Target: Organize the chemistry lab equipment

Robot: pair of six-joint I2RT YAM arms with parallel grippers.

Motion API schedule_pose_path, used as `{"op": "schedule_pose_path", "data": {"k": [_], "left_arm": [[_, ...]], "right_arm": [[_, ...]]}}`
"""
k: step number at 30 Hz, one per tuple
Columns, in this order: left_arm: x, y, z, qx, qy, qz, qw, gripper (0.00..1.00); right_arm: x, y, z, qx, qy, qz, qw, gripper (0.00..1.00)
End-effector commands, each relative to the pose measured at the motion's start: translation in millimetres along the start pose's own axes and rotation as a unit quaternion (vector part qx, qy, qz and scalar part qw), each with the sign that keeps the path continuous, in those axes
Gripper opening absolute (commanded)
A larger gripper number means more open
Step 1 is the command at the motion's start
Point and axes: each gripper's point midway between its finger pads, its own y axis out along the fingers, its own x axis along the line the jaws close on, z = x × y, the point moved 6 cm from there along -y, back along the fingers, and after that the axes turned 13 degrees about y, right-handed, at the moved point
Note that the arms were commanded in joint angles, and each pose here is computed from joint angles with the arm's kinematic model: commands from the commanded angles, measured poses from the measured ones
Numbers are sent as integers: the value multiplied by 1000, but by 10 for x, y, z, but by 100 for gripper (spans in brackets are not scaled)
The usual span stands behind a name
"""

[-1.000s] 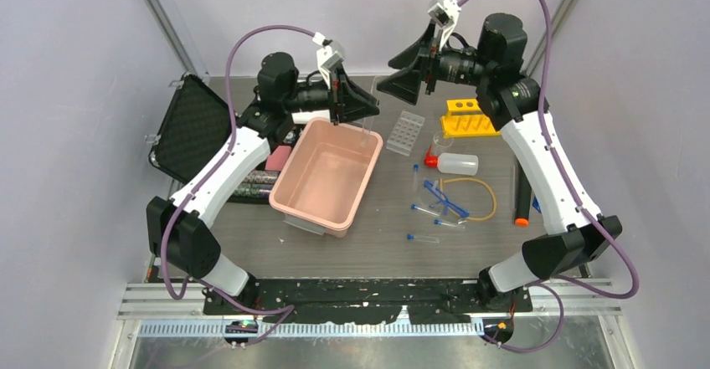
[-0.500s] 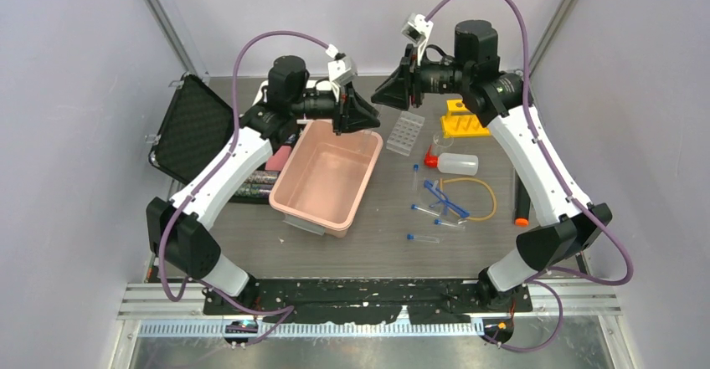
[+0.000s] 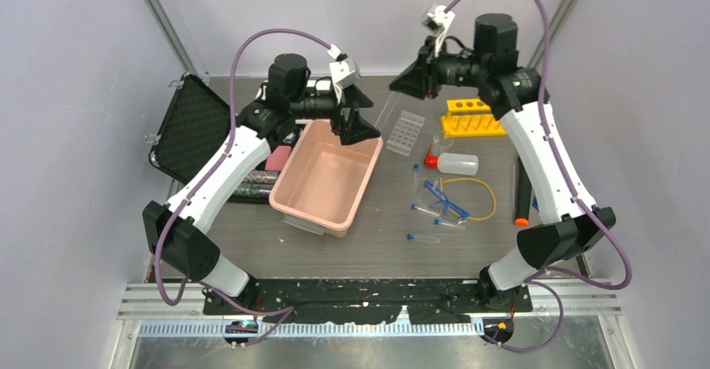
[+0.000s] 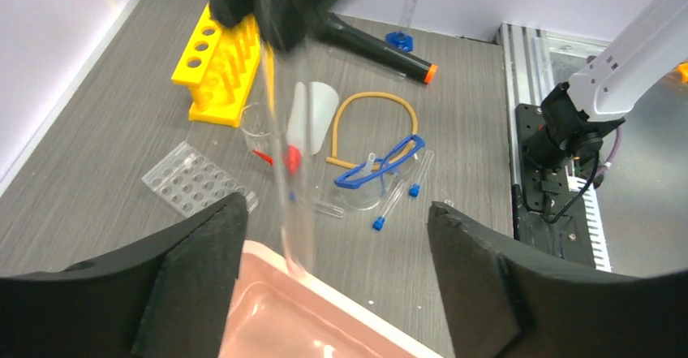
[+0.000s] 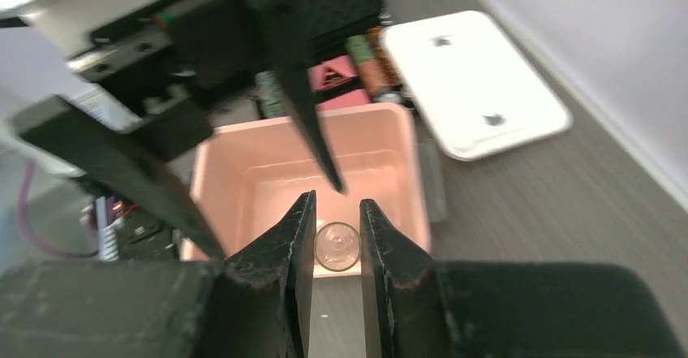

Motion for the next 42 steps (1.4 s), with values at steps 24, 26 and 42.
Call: {"op": "schedule_pose_path", "data": {"k": [24, 26, 42], "left_arm": [[614, -866, -59, 30, -66, -255, 964, 100], [621, -874, -63, 29, -65, -257, 964, 100], [632, -865, 20, 34, -72, -259, 963, 100]], "right_arm": [[-2501, -1589, -19, -118, 14, 487, 866, 5], [-2560, -1559, 65, -116, 17, 486, 866, 5], [-2839, -1375, 332, -108, 36, 469, 876, 5]]}}
